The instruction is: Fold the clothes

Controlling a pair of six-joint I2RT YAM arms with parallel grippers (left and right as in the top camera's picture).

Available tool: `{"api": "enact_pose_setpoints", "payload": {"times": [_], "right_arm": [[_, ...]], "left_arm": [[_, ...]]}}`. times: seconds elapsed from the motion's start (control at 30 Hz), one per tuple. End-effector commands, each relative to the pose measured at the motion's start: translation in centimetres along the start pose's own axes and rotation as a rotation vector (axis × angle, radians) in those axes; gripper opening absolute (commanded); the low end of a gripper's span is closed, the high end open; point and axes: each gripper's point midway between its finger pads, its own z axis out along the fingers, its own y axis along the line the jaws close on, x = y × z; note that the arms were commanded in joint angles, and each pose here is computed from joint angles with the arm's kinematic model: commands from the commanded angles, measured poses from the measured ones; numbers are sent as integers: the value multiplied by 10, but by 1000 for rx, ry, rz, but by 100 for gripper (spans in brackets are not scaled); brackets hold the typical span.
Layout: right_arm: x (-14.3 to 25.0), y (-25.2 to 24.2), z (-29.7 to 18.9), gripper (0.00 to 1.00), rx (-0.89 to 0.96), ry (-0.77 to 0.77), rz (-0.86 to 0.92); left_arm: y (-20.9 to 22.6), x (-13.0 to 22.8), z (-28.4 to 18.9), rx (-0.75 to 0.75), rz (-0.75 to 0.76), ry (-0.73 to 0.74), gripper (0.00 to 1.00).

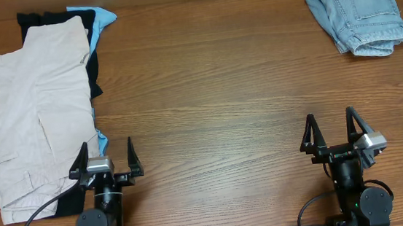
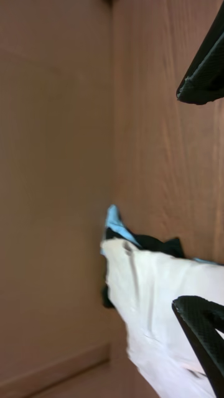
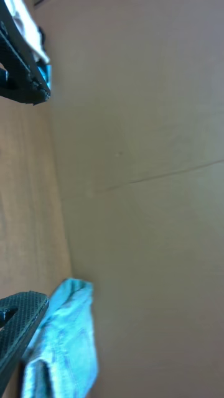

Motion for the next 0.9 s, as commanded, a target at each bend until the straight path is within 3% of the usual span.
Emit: {"api": "enact_pose_setpoints", "payload": {"times": [0.0,0.2,0.47,0.67,0.73,0.87], "right_arm": [[-13,4,-1,100,-12,-34,-6],[-44,12,-4,100,-25,-91,-30],[-102,27,-3,100,-13,-57,-165],[-132,48,24,100,-65,109,-156],[-136,57,42,100,-93,222,-141],[-129,66,71,100,-128,431,-104]], "left_arm": [[-7,-27,-4,45,9,-73,100],[-8,-76,-16,45,8,-108,100],[-8,-131,-19,39,13,47,100],[-10,-157,6,38,22,287,100],[-12,-157,16,47,33,453,100],[-19,-150,28,93,61,649,100]]}}
